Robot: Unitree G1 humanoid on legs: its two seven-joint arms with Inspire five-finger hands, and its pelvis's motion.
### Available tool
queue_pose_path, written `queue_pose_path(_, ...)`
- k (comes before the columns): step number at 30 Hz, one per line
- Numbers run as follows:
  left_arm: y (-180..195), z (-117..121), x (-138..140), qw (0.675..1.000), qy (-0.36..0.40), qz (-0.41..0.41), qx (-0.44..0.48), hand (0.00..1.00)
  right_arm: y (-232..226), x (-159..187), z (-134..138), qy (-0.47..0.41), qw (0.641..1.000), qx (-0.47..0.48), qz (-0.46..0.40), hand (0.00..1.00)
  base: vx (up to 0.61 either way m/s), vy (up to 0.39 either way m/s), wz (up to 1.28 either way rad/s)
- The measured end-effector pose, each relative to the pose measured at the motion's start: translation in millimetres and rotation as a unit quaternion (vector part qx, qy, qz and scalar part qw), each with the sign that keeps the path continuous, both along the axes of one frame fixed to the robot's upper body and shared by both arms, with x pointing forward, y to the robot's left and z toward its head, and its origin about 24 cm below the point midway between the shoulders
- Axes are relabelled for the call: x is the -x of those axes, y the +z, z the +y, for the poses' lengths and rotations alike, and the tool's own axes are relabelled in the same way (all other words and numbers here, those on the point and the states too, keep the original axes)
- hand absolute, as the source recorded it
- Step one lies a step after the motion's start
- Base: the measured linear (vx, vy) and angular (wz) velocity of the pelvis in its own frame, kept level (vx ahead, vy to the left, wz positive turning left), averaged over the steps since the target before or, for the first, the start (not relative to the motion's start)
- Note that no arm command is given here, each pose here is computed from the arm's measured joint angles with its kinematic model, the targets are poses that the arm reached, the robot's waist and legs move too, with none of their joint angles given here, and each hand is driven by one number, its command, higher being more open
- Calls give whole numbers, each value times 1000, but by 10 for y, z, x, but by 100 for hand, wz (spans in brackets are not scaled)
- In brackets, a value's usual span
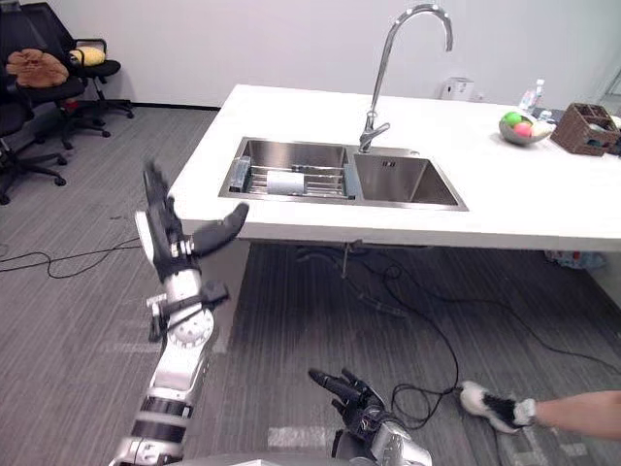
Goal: Walk over to the sink, pick up the cup, carry it to the dishwasher, place the cup inside the dishwasher, then close the dishwasher door
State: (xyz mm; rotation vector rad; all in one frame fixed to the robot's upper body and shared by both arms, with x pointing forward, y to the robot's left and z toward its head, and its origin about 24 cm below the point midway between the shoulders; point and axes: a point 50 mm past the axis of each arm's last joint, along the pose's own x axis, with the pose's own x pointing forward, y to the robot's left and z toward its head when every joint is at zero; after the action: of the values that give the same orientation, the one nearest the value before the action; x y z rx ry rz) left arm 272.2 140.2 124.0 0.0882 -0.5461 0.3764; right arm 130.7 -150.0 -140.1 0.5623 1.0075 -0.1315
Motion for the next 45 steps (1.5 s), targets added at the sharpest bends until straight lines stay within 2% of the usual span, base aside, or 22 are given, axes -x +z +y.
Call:
queue_pose_path(3, 173, 48, 38, 998, 7, -42, -47, 100, -13, 31, 13, 1, 1000, 4, 1, 100, 451, -284, 23)
queue_pose_path(5, 86, 68, 67, 998, 13, -22, -56, 100, -15, 15, -36, 16, 1000, 17, -4, 100, 499, -332, 15)
queue_pose_path(9, 52, -84, 93, 993, -23, -10, -117, 100, -25, -12, -103, 24, 999, 23, 7, 100, 445, -346, 4)
queue_pose_path(13, 250, -197, 163, 980, -53, -40, -190, 100, -28, 28, -182, 33, 998, 27, 35, 100, 390, -236, 4)
queue_pose_path(16, 283, -125, 75, 969, -45, -14, -244, 100, -70, 201, -299, 25, 997, 36, 64, 100, 439, -125, 12)
queue_pose_path(21, 551, -47, -106, 950, -24, -29, -310, 100, -131, 431, -446, 13, 994, 53, 99, 100, 428, 28, 20)
queue_pose_path(24, 431, 74, -226, 932, -32, 20, -360, 100, -130, 410, -436, 8, 994, 52, 94, 100, 331, 58, 8)
queue_pose_path(26, 288, 237, -400, 899, -49, 92, -425, 100, -170, 453, -273, 24, 994, 31, 105, 100, 233, -38, 25)
queue_pose_path(30, 113, 368, -460, 843, -126, 175, -493, 100, -184, 473, -284, 35, 994, 26, 102, 100, 229, -19, 3)
queue_pose_path(34, 174, 361, -452, 834, -188, 170, -490, 100, -181, 504, -346, 38, 995, 28, 89, 100, 150, -28, 19)
queue_pose_path(37, 283, 516, -454, 829, -192, 176, -496, 100, -179, 496, -332, 37, 996, 20, 77, 100, 98, -145, -14)
queue_pose_path(45, 375, 313, -334, 777, -286, 149, -540, 100, -197, 561, -453, 25, 995, 24, 92, 100, -21, -31, 7)
